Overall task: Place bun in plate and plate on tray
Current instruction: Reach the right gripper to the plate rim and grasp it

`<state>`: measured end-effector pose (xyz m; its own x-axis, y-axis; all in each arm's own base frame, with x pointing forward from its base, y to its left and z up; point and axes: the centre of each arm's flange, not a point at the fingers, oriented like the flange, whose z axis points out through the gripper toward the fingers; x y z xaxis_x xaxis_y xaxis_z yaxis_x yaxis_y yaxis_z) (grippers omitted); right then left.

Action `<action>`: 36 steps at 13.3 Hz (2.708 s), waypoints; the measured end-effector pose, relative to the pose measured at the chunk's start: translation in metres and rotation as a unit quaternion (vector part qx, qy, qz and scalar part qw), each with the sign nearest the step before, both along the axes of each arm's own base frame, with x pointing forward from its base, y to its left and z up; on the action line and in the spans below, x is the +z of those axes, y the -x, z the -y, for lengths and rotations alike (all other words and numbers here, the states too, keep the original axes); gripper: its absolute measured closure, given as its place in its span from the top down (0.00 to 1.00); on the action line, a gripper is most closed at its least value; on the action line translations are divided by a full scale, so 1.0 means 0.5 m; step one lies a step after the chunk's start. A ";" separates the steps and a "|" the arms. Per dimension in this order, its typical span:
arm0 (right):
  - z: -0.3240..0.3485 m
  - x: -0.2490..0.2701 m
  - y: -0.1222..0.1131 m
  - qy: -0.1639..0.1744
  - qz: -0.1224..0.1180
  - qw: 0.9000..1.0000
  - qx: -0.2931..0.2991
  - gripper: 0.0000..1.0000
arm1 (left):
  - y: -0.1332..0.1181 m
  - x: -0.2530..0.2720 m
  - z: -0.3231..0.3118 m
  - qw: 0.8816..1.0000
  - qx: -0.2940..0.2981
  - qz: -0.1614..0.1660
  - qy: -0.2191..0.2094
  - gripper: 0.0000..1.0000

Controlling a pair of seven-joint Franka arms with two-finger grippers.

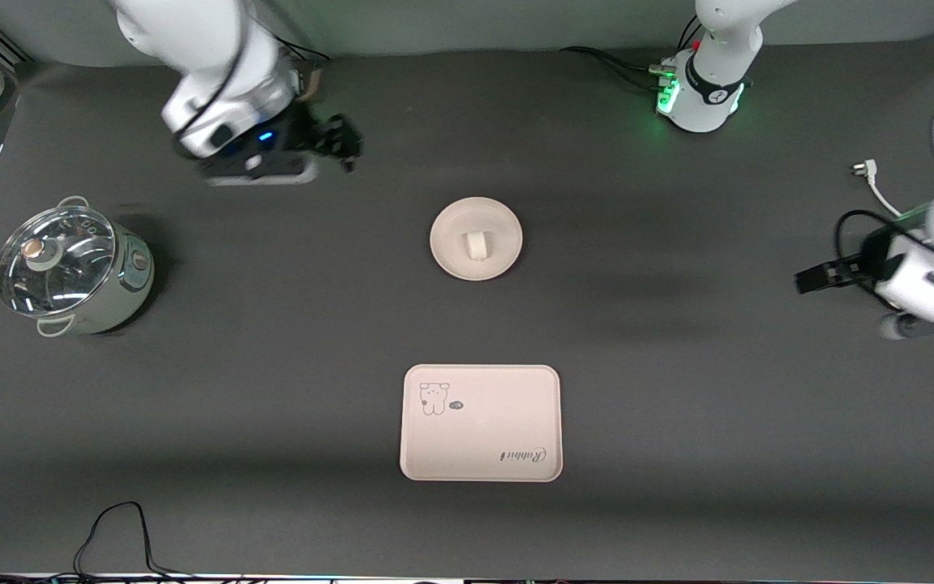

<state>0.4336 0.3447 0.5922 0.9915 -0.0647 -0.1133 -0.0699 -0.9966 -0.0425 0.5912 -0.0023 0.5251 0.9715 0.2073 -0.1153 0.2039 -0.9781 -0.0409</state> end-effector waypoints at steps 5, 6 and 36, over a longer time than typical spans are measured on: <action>-0.088 -0.069 0.039 -0.026 -0.003 1.000 -0.012 1.00 | 0.030 0.057 -0.016 1.000 -0.007 0.006 -0.014 1.00; -0.091 -0.115 0.033 -0.029 0.001 0.999 -0.017 1.00 | 0.037 0.068 -0.038 1.000 -0.011 0.006 -0.017 1.00; -0.105 -0.826 0.151 -0.036 0.092 0.995 -0.015 0.46 | 0.087 0.106 -0.027 0.998 -0.068 0.003 0.004 1.00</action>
<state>0.3581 0.3970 0.1790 0.9936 -0.0920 0.0649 -0.0832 -0.9883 -0.1281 0.5479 0.0115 0.5783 0.9913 0.0721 -0.1098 0.0689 -0.9971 -0.0327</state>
